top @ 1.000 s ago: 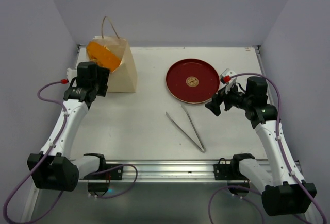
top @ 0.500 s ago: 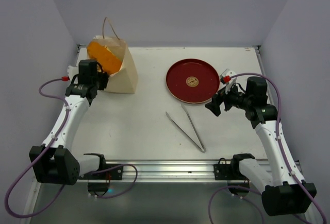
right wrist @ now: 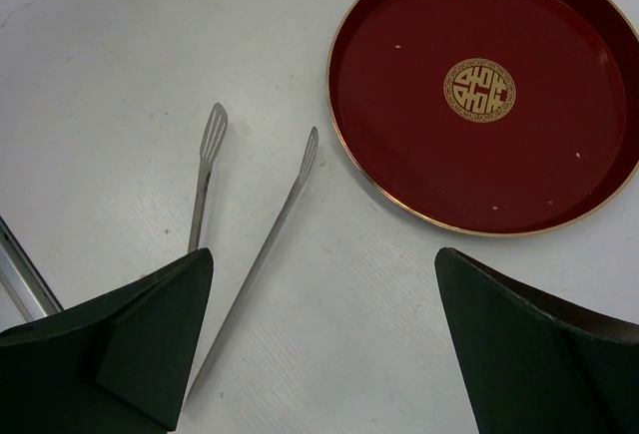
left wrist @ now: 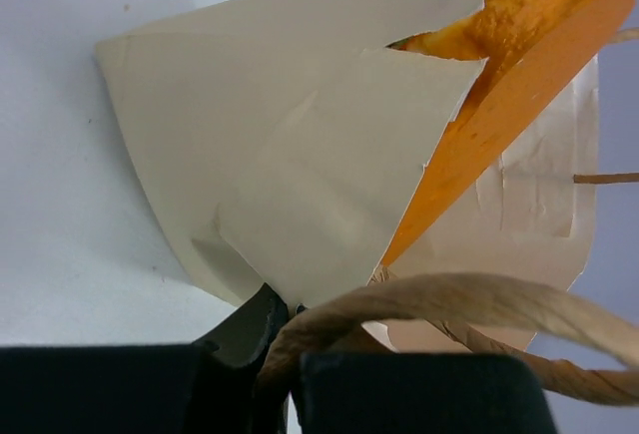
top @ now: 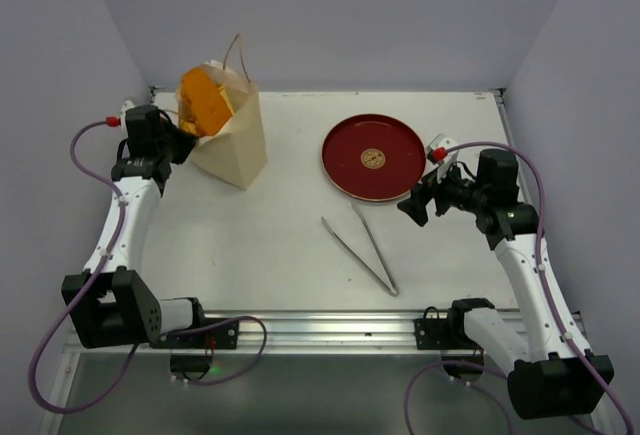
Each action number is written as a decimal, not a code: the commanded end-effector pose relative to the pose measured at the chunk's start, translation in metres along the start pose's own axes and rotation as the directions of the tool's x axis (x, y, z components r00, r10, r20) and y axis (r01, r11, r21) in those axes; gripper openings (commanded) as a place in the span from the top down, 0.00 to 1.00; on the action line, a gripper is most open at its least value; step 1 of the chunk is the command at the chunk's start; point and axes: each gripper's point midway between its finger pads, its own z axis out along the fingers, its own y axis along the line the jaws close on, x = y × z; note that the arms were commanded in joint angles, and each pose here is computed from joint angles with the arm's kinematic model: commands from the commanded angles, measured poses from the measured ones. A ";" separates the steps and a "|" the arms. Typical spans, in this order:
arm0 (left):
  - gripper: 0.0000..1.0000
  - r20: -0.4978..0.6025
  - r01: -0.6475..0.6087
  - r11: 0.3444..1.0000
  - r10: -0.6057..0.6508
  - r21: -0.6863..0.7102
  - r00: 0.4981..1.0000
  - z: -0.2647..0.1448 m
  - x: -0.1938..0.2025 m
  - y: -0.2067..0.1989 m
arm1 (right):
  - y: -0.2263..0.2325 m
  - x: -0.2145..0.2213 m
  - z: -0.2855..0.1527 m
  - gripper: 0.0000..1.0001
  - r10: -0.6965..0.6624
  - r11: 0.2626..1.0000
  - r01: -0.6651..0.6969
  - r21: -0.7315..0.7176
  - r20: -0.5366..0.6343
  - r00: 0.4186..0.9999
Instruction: Take the fake bread out of the paper bag
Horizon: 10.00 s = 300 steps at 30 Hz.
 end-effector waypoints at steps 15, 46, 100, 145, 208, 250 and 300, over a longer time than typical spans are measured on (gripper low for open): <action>1.00 0.172 -0.602 0.731 0.580 0.322 0.796 -0.028 -0.052 -0.103 | 0.031 0.010 0.013 0.01 -0.115 0.966 0.080 -0.246 -0.130 0.985; 1.00 -0.011 -0.425 0.753 0.497 0.502 0.868 -0.028 0.020 -0.072 | 0.072 0.117 0.080 0.01 -0.089 0.996 0.058 -0.069 -0.648 0.756; 1.00 0.019 -0.440 0.754 0.495 0.487 0.869 -0.039 0.021 -0.051 | 0.076 0.178 0.145 0.75 -0.349 0.936 0.230 -0.267 -0.797 0.493; 1.00 0.026 -0.453 0.758 0.501 0.469 0.865 -0.048 0.027 -0.035 | 0.027 0.199 0.177 0.33 -0.324 0.940 0.146 -0.308 -0.679 0.659; 1.00 -0.093 -0.303 0.789 0.411 0.534 0.907 0.016 0.103 -0.142 | 0.104 -0.008 0.078 0.73 -0.160 0.928 0.035 -0.370 -0.313 0.936; 0.51 -0.017 -0.826 0.464 0.874 0.321 0.485 -0.023 0.132 -0.046 | 0.093 0.025 0.100 0.62 -0.199 0.944 0.040 -0.326 -0.472 0.859; 0.50 0.023 -0.802 0.463 0.861 0.376 0.508 -0.044 0.133 -0.047 | 0.104 -0.034 0.114 0.47 -0.075 0.953 -0.032 -0.302 -0.335 0.939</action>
